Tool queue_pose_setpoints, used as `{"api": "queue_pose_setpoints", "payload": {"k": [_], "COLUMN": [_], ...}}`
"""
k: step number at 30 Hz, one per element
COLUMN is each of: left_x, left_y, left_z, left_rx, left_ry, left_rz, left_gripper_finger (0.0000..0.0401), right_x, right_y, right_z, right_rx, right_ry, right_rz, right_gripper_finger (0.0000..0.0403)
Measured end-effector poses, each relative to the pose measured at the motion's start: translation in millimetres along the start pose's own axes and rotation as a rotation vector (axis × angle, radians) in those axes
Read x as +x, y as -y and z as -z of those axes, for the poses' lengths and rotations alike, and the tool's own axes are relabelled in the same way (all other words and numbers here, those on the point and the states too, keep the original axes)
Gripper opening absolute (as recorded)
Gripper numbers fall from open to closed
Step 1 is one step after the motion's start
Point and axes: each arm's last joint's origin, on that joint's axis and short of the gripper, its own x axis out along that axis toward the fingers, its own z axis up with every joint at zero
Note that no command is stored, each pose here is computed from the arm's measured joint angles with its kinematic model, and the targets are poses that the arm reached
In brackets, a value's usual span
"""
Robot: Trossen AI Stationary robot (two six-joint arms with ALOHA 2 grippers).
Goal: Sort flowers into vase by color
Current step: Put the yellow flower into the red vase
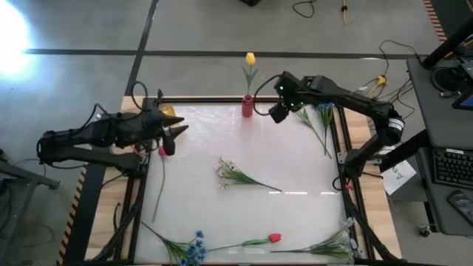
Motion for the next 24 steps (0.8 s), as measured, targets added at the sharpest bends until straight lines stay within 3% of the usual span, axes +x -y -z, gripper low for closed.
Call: {"api": "queue_pose_setpoints", "payload": {"k": [7,12,16,24], "left_x": [9,13,17,30], "left_y": [1,1,3,9], "left_z": [12,18,20,21], "left_rx": [-0.017,-0.051,-0.063,-0.051], "left_ry": [-0.047,-0.066,-0.078,-0.104], "left_rz": [-0.011,-0.018,-0.022,-0.03], "left_gripper_finger": [0.0141,0.0142,0.0142,0.0141], "right_x": [63,99,123,164], "right_y": [32,69,96,118], "right_z": [23,29,33,30], "right_rx": [0.07,0.168,0.205,0.21], "right_ry": [-0.085,-0.064,-0.143,-0.257], "right_rz": [0.092,0.134,0.182,0.186], "right_gripper_finger": [0.0185,0.0196,0.0202,0.0203]}}
